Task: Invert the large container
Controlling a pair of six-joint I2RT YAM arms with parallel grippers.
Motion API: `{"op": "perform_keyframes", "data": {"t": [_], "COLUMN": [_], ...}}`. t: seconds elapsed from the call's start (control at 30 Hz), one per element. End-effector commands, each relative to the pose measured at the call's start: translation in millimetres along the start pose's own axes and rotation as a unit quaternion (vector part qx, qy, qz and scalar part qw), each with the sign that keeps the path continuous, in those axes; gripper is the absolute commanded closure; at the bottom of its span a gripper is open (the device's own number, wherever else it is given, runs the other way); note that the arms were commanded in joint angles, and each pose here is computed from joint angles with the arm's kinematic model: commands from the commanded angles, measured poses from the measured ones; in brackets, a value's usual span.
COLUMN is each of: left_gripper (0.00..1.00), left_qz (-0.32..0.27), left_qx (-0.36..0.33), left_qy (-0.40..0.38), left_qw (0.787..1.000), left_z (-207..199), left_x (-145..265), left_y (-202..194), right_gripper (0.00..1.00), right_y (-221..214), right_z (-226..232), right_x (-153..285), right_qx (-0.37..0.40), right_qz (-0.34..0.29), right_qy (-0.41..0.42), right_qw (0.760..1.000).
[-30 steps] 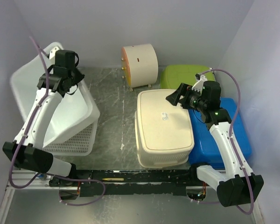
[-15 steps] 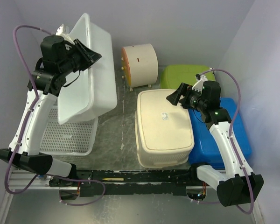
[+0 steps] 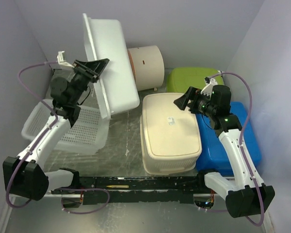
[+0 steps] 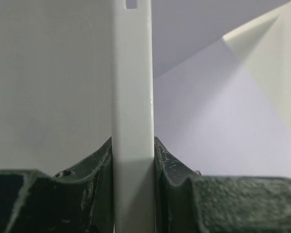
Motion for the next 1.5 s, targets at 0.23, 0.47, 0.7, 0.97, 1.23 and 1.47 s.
{"op": "perform_keyframes", "data": {"t": [0.23,0.47,0.7,0.97,1.23,1.47], "left_gripper": [0.93,0.93,0.93,0.93,0.93,0.93], "left_qz": [-0.133,-0.163,-0.216,-0.318,-0.335,-0.336], "left_qx": [-0.007,-0.041,-0.075,-0.070,-0.107,-0.075], "left_qy": [-0.270,-0.229,-0.318,-0.355,-0.265,-0.234], "left_qw": [0.954,0.959,0.920,0.876,0.898,0.909], "left_z": [-38.4,-41.6,-64.1,-37.6,17.1,43.5], "left_x": [28.3,37.1,53.1,56.2,47.3,59.1], "left_y": [19.6,23.0,29.1,33.8,30.0,38.8], "right_gripper": [0.14,0.14,0.15,0.15,0.15,0.15], "right_y": [4.6,2.7,4.3,1.5,-0.2,-2.7], "right_z": [5.7,4.8,5.5,4.1,3.3,2.6], "right_x": [9.4,8.0,5.4,3.2,5.3,3.7], "right_qx": [0.015,0.011,0.008,0.003,0.010,0.007], "right_qz": [-0.011,-0.009,-0.009,-0.005,0.000,0.002], "right_qy": [0.003,0.005,0.010,0.012,0.008,0.013], "right_qw": [1.000,1.000,1.000,1.000,1.000,1.000]}}
Point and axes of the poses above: each gripper's point midway between its finger pads, its own x axis back along the fingers, its own z axis along the line the jaws close on, y = z × x, the point moved 10 cm from there along x, back along the fingers, and after that the axes turned 1 degree about x, right-handed, at the moved point
